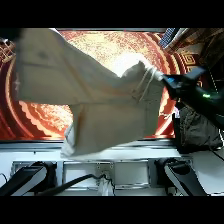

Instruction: Fold the clothes and pants, and hang the long-sleeved shirts on hangers.

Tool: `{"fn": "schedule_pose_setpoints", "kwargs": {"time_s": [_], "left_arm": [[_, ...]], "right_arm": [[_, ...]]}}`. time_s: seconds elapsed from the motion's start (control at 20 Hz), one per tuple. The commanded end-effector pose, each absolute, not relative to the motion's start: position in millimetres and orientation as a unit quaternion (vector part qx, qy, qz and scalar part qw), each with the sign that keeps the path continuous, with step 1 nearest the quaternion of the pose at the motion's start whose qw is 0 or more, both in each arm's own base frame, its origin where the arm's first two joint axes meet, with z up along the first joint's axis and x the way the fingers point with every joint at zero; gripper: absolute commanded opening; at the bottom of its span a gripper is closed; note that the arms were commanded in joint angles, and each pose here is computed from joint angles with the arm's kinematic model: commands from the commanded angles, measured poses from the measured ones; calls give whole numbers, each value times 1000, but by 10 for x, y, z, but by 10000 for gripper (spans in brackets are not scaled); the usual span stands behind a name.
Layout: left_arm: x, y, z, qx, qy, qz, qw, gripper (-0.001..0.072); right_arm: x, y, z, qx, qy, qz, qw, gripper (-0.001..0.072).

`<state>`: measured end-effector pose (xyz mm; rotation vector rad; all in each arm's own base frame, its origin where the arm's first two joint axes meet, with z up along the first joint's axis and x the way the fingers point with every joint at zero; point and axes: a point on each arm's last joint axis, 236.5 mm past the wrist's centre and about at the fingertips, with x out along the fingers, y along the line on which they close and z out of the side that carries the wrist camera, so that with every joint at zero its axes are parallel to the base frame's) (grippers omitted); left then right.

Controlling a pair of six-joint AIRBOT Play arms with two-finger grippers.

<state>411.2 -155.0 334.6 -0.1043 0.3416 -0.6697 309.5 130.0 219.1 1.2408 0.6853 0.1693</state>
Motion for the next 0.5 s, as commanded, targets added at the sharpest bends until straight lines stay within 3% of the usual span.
{"fn": "schedule_pose_setpoints", "kwargs": {"time_s": [0.0,0.25,0.45], "left_arm": [[4586,-1833,2323,-40,257,-324,910,3],[5012,-1922,1928,-56,260,-299,916,2],[4947,-1799,1930,-52,273,-297,914,2]], "right_arm": [[3620,1115,1209,591,333,-21,734,14],[4388,962,712,652,286,-73,699,14],[4447,803,711,625,291,-76,721,12]]}}
